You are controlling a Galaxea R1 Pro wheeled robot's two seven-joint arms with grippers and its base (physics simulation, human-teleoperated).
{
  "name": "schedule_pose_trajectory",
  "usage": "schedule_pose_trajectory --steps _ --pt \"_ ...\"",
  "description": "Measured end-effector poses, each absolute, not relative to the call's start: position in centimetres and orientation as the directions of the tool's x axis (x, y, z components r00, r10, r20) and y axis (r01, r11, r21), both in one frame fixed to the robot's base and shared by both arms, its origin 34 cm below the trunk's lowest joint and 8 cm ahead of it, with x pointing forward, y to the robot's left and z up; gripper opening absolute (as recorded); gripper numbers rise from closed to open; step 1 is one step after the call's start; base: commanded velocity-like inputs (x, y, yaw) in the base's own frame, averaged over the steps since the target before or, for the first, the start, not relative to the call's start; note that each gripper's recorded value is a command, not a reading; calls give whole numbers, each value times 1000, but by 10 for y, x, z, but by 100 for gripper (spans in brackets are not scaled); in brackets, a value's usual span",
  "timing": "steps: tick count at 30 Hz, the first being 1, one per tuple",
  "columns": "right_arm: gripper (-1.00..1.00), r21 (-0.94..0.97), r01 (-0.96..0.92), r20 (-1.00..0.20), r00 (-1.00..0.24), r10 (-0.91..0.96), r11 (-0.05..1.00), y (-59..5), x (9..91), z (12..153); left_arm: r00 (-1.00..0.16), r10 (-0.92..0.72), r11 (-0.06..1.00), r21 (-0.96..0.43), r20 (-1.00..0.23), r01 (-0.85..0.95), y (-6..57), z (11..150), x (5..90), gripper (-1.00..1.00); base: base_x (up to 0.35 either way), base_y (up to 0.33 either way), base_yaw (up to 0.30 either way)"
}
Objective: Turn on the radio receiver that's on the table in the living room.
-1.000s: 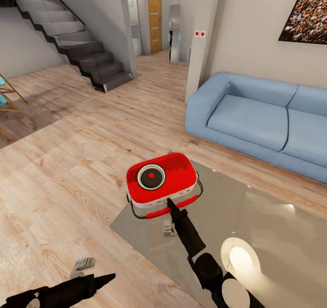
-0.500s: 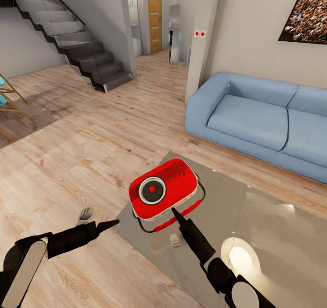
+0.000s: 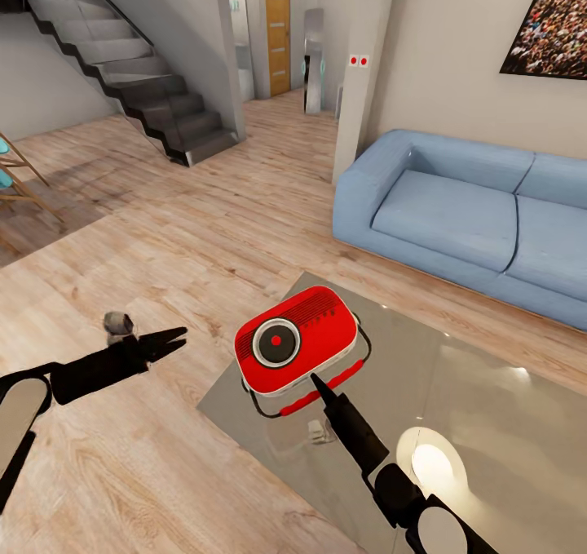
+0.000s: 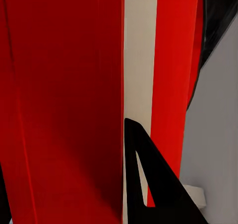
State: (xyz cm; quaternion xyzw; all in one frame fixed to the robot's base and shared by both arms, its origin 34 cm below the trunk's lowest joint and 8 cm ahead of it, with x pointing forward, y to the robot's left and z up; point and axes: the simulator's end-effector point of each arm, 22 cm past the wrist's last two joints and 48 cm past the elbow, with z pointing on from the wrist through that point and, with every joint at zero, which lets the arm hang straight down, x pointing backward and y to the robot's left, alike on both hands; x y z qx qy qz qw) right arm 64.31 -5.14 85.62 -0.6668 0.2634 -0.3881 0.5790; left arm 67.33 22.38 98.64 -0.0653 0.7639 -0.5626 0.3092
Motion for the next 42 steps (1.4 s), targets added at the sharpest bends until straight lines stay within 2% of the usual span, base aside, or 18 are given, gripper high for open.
schedule_pose_trajectory --steps 5,12,17,24,25,42 --pt "-100 -976 101 218 556 -802 -195 -53 647 857 -792 -468 306 -913 -392 271 244 1014 674 100 0 0 0" --pt "-100 -976 101 218 555 -803 -195 -52 648 858 -788 -483 275 -921 -381 277 239 1019 675 100 0 0 0" --pt "-100 -976 103 218 553 -804 -194 -52 648 858 -790 -514 205 -942 -333 264 211 1016 676 100 0 0 0" --pt "-100 -976 108 218 552 -805 -190 -51 649 862 -822 -521 179 -971 -229 157 142 985 678 100 0 0 0" --pt "-100 -976 109 217 552 -805 -189 -51 649 862 -825 -520 167 -973 -222 157 132 987 679 -100 0 0 0" --pt "-100 -974 118 228 527 -819 -195 -53 653 866 -826 -515 98 -973 -230 210 97 1018 695 -100 0 0 0"
